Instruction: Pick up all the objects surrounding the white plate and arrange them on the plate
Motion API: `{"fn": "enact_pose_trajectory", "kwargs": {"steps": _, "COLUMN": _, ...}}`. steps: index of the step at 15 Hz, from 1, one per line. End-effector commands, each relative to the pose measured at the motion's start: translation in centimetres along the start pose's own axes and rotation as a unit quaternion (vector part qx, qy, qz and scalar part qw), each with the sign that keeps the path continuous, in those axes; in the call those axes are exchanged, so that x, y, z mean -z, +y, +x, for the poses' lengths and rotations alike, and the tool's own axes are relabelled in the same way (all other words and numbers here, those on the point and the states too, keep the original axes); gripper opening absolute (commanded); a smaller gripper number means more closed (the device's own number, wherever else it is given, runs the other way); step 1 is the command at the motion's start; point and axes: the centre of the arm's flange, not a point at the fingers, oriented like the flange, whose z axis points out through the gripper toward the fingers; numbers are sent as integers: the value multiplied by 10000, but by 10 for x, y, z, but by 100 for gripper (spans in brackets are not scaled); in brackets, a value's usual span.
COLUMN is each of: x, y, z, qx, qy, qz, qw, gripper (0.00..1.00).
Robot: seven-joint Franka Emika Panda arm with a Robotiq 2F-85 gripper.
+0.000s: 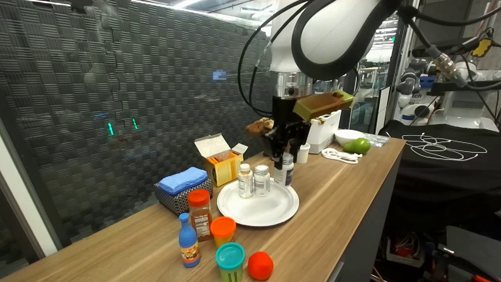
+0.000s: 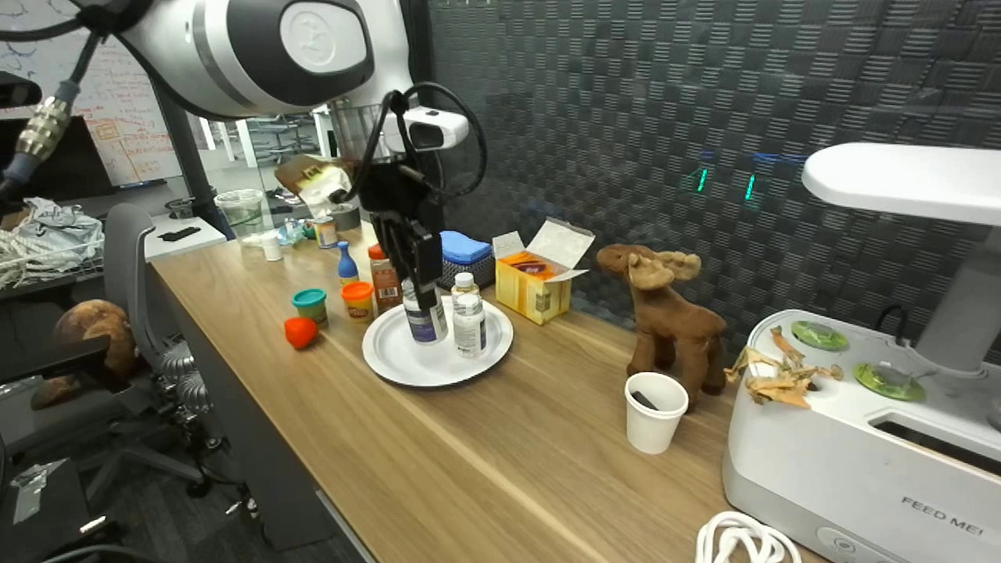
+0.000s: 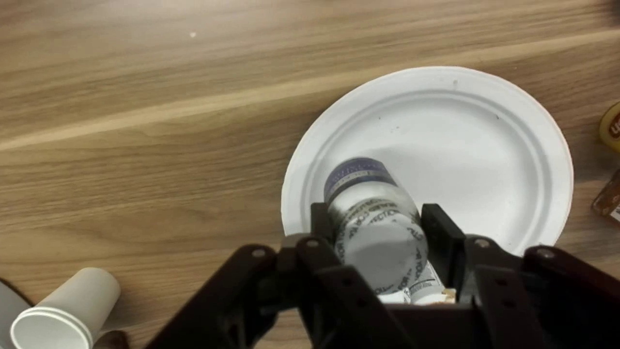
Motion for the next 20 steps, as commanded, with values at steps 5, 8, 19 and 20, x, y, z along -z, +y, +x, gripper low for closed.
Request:
{"fn": "enact_pose_trajectory", "kwargs": {"steps": 5, "x": -29, "y": -4, "z": 14, "qx": 76, "qy": -257, "qz": 140, "qw": 9995, "gripper": 25}}
{"fn": "enact_pose_trajectory", "kwargs": {"steps": 8, "x": -41, "y": -2, "z": 19, "qx": 30, "qy": -293, "qz": 129, "qw": 9995, "gripper": 25}}
{"fn": "enact_pose_trajectory", "kwargs": {"steps": 19, "x": -56, "y": 8, "z": 34, "qx": -244, "qy": -256, "qz": 209, "qw": 9992, "gripper": 75}}
{"fn": "enact_pose_trajectory", "kwargs": {"steps": 20, "x": -53, "y": 9, "z": 33, "qx": -246, "qy": -288, "qz": 189, "qw": 9991, "gripper": 76}}
